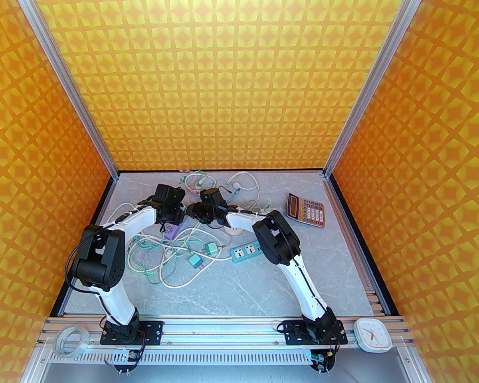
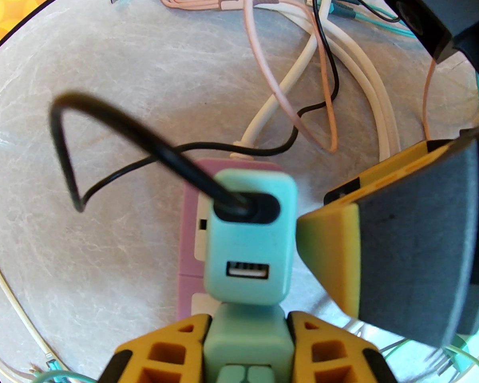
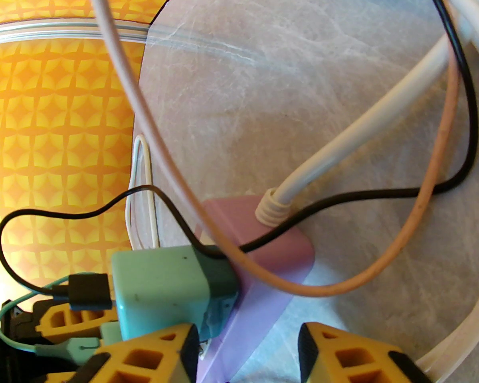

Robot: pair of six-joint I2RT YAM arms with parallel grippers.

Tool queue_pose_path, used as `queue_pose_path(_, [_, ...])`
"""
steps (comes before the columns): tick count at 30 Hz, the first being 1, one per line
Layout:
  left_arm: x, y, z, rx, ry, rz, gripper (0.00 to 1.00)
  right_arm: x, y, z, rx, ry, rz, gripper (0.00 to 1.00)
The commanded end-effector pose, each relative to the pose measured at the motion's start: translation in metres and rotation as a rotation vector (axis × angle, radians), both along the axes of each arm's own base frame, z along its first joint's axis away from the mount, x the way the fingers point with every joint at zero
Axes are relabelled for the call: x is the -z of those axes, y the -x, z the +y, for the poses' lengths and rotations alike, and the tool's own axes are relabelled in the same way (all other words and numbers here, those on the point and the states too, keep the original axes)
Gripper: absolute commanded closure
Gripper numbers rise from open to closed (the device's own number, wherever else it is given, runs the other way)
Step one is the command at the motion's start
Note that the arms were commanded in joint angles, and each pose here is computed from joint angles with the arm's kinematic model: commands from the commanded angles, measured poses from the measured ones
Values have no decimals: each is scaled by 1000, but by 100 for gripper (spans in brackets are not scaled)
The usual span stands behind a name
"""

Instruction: Pull the plug off the socket

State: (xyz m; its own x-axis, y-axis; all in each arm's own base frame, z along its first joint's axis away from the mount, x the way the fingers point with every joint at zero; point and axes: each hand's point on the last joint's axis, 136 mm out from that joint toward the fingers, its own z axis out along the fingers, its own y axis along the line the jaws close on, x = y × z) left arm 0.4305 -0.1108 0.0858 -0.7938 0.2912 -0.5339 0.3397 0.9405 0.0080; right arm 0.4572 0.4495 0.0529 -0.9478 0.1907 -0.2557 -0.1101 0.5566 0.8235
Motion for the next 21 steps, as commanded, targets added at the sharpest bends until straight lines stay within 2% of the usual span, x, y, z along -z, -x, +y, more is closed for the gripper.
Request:
queue_pose_path(1, [-41, 1, 9, -40, 27, -54, 91, 2, -3, -7, 12, 51, -15, 53])
queue_pose_path(6, [-64, 3, 40, -148, 60, -101, 91, -26, -3, -11, 11, 42, -77, 50])
queue_pose_path(12, [-71, -5, 87, -311, 106, -132, 89, -69, 4, -22, 13, 40, -164, 41])
queue_pose_path(17, [-54, -22, 118, -440, 183, -88, 89, -101, 16, -38, 25, 51, -229, 24])
queue_pose_path(20, [-41, -34, 130, -500, 266, -53, 86, -116, 25, -47, 26, 60, -253, 18])
queue_pose_path(21, [-36, -38, 134, -515, 298, -39, 86, -121, 27, -50, 28, 64, -264, 3])
